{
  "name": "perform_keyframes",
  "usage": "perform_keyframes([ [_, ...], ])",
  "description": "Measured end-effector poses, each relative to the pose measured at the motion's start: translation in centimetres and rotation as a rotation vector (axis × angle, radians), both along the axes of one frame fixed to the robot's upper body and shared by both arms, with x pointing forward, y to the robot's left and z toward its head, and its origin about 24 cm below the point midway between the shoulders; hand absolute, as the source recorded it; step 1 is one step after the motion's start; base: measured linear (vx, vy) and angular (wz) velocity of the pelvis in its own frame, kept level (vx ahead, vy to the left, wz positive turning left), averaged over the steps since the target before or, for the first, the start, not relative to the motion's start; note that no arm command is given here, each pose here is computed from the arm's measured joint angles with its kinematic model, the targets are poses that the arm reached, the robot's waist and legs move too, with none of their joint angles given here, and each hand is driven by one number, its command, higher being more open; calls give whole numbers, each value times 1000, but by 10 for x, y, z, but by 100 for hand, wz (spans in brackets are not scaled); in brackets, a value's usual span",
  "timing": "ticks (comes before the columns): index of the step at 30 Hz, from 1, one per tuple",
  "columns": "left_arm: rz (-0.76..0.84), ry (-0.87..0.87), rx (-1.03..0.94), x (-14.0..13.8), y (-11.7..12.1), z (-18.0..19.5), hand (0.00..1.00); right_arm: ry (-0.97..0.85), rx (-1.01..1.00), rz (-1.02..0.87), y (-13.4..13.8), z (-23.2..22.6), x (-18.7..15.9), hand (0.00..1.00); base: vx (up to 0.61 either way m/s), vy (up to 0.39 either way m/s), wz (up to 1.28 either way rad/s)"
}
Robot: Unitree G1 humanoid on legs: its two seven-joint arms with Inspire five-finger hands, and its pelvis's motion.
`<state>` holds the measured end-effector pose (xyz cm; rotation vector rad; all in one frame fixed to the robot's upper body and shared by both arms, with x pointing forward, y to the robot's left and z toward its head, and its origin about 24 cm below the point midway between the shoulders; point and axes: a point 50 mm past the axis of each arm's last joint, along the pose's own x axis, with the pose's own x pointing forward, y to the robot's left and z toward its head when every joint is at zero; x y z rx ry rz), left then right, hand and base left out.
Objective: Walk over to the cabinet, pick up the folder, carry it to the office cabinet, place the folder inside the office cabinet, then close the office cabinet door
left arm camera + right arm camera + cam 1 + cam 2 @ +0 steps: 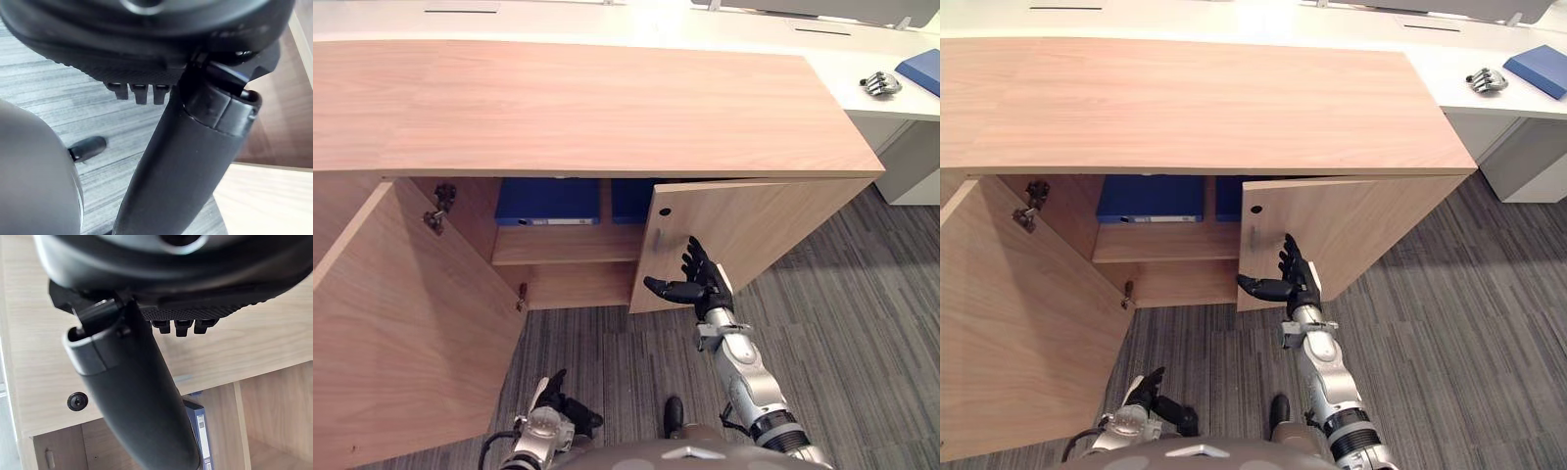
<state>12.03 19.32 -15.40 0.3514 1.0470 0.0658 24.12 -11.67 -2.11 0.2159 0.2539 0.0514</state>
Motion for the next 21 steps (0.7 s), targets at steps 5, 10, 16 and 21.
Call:
perform_keyframes([
  [5,0,-6,-2,1,0,1,100,45,-58,1,-5,-13,-14,100,0,1,8],
  [10,2,0,-3,-1,-1,0,100,185,-194,50,-11,-45,-42,100,14,12,-16],
  [16,-5,10,-15,-5,-4,-2,100,507,-386,161,-23,-104,-102,100,-17,4,-21],
  [21,-12,23,-20,-9,-5,-3,100,658,-405,127,-40,-123,-124,100,-49,-2,-18],
])
